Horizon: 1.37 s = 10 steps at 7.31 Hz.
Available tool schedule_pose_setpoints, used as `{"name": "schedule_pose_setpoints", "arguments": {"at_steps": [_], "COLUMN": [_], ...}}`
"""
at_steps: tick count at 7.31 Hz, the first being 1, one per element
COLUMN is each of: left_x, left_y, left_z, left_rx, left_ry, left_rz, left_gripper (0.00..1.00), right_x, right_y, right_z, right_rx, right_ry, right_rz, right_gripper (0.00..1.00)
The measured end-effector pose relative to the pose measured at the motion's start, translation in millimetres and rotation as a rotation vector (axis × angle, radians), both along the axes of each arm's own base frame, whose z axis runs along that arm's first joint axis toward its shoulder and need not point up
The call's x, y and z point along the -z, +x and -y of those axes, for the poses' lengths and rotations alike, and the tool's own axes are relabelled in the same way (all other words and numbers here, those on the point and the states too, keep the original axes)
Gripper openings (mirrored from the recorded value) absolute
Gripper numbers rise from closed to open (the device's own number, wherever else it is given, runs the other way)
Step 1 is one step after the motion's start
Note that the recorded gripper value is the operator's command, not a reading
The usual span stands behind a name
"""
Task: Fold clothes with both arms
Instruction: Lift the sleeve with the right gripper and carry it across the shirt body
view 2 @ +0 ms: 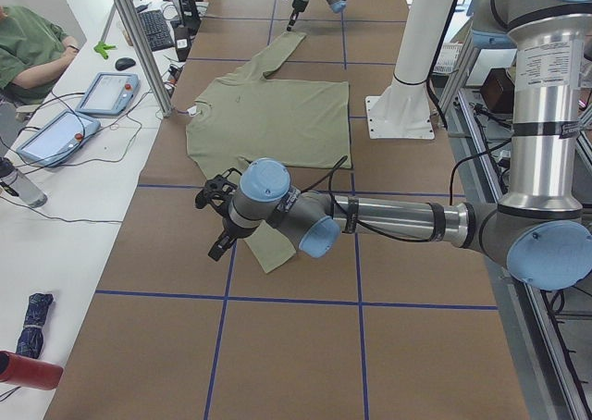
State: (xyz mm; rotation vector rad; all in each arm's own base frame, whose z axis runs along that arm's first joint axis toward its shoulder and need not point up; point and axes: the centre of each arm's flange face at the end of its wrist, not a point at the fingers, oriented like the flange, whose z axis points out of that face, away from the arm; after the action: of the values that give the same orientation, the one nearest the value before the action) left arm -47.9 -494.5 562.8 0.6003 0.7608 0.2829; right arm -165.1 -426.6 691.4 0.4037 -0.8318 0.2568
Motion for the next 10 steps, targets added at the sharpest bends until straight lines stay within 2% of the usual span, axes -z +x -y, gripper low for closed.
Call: {"name": "schedule_pose_setpoints", "arguments": {"at_steps": [2,3,6,7,10], "left_x": [-2,-3,-4,-4,-4], "left_y": [0,0,0,0,-1], "left_z": [-3,-4,-6,-6,-6], "left_rx": [-0.001,-0.001,-0.001,-0.001,0.0], "left_ry": [0.001,0.001,0.0,0.0,0.001], "left_rz": [-0.001,-0.001,-0.001,-0.001,-0.001], "left_gripper": [1.0,1.0,1.0,1.0,1.0], "right_x": [32,72,234,287,466], "right_y": [8,7,-7,-23,-127], "right_z": [12,20,44,62,108], "right_rx": [-0.016,-0.021,-0.033,-0.046,-0.146], "right_ry": [-0.014,-0.037,-0.118,-0.15,-0.267], "right_rz": [0.014,0.011,-0.027,-0.024,0.002], "right_gripper": [0.0,0.0,0.0,0.0,0.0]}}
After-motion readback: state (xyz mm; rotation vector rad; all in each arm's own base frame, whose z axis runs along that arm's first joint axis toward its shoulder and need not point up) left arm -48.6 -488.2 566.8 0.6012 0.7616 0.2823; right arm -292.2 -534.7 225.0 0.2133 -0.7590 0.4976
